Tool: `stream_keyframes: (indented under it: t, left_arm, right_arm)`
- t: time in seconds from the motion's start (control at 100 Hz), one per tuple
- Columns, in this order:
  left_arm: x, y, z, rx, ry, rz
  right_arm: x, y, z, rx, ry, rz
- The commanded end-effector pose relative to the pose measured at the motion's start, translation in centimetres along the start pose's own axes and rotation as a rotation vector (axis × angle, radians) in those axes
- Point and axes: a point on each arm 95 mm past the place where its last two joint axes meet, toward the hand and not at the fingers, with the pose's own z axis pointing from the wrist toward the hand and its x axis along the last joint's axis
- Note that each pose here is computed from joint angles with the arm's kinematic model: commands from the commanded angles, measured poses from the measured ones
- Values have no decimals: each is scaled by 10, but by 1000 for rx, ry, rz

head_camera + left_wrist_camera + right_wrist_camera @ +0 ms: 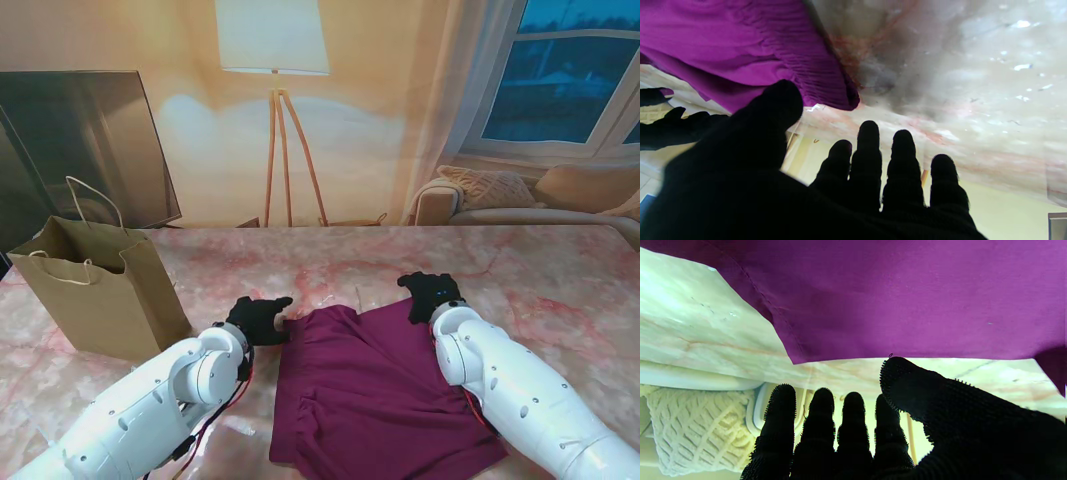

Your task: Fold the socks and the shorts into the kraft paper bag

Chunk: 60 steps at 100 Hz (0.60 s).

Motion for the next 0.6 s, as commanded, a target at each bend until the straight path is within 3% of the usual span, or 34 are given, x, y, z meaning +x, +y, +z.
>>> stream_keyframes:
  t: [0.0, 0.16, 0.43, 0.59]
  left_arm:
    - [4, 0, 4, -12, 2, -8]
    - [5, 6, 8, -31, 0, 21]
    - [2, 13, 8, -66, -28, 9]
    - [0, 14, 6, -59, -37, 4]
  right_arm:
    - [2, 0, 3, -3, -13, 0]
    - [-3, -3, 13, -10, -41, -20]
    - [-2, -20, 24, 92, -64, -26]
    - [-1, -27, 28, 88, -66, -36]
